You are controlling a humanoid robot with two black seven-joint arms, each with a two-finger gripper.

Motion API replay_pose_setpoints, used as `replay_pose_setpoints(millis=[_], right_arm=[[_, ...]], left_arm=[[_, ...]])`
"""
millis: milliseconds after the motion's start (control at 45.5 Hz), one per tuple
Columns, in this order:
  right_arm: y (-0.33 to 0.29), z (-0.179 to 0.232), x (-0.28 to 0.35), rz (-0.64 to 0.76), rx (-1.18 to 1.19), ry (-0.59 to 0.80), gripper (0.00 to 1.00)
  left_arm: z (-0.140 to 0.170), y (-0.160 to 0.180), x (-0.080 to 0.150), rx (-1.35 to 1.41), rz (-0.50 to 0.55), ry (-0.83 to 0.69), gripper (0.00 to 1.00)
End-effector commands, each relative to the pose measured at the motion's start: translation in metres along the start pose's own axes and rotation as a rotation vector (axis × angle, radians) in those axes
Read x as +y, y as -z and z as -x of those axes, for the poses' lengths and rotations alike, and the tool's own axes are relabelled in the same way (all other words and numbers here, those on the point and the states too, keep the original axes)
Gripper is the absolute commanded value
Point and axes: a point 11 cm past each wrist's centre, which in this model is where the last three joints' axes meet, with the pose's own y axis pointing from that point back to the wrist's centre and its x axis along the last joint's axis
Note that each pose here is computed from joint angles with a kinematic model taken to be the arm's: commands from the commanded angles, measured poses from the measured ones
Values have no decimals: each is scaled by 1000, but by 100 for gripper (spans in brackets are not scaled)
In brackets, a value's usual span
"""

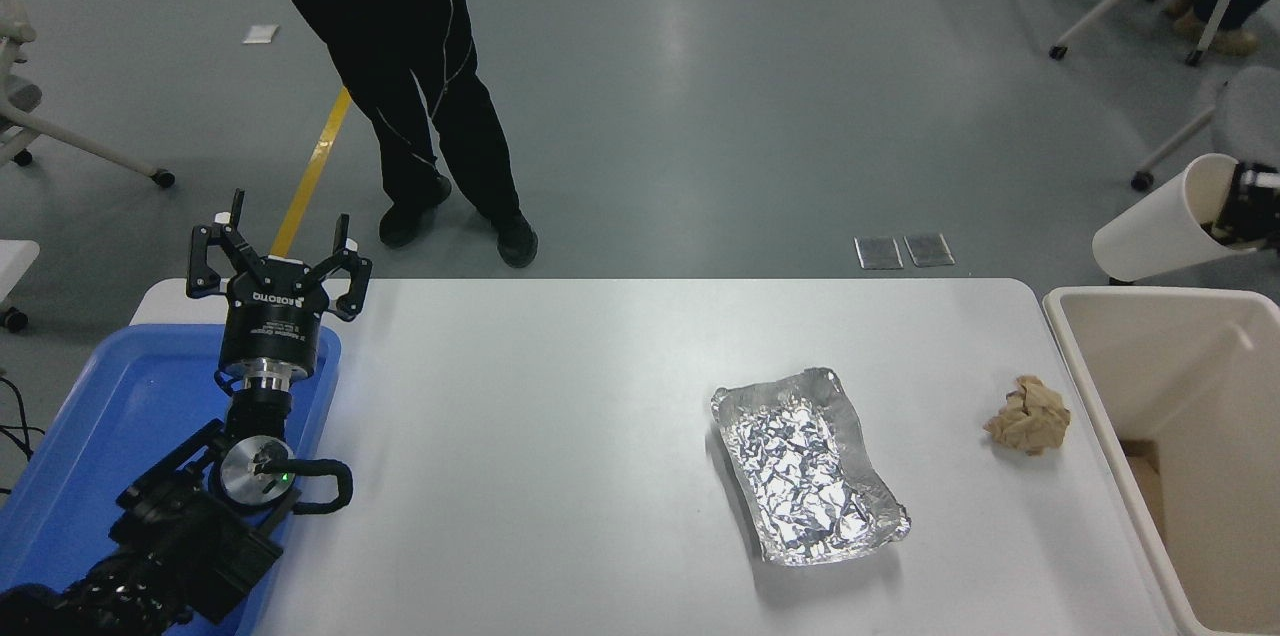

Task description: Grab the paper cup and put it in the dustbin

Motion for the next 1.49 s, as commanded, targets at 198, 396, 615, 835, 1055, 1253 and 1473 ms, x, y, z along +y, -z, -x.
replay_pose_setpoints(millis=[198, 396, 615, 835, 1055, 1253, 1473], right_arm=[[-171, 67, -77, 214, -306, -302, 0], [-201, 122, -105, 292, -400, -373, 0], [-216, 172, -126, 471, -535, -449, 0], [-211, 215, -145, 622, -634, -446, 0], [-203, 230, -155, 625, -643, -422, 0], [-200, 225, -156, 611, -643, -434, 100], [-181, 208, -163, 560, -654, -433, 100]], left_arm=[[-1, 0, 0, -2, 0, -2, 99], [0, 0, 0, 0, 0, 0, 99], [-1, 0, 0, -2, 0, -2, 99], [0, 0, 0, -1, 0, -1, 99], [-1, 0, 0, -2, 0, -2, 99], [-1, 0, 0, -2, 0, -2, 99], [-1, 0, 0, -2, 0, -2, 99]])
